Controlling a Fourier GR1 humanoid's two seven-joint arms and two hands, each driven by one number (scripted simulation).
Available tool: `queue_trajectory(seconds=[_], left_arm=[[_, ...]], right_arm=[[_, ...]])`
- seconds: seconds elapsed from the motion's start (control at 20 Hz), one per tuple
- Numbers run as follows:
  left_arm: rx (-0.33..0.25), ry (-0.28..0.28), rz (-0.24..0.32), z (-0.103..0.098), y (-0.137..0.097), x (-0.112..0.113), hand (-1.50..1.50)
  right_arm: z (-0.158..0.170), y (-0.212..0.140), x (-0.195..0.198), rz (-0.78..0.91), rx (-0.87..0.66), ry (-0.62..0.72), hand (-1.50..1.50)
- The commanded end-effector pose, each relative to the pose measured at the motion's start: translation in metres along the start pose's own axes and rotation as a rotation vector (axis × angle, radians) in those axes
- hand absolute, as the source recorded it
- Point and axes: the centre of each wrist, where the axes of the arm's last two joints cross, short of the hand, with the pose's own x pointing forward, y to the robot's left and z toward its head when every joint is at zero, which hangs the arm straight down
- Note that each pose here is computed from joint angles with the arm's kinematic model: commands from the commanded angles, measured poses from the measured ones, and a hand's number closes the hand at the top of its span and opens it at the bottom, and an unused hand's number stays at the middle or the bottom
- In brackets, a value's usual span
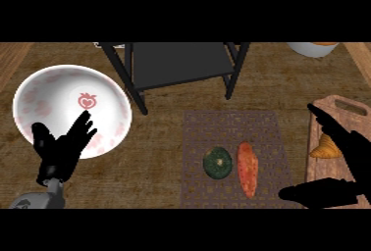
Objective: Pick the sweet potato from the placemat and place it in the tiered shelf
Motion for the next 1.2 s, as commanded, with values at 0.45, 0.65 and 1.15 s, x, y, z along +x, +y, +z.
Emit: queue_trajectory(seconds=[0.45,0.65,1.15], left_arm=[[-0.004,0.081,0.017,0.006,0.008,-0.012,0.00],[0.031,0.086,0.011,0.004,0.009,-0.021,0.00],[0.001,0.089,0.005,0.019,0.013,-0.036,0.00]], right_arm=[[-0.027,0.062,0.013,0.178,0.085,0.194,-1.50],[-0.020,0.068,0.013,0.184,0.026,0.217,-1.50],[-0.038,0.108,0.011,0.220,0.029,0.232,-1.50]])
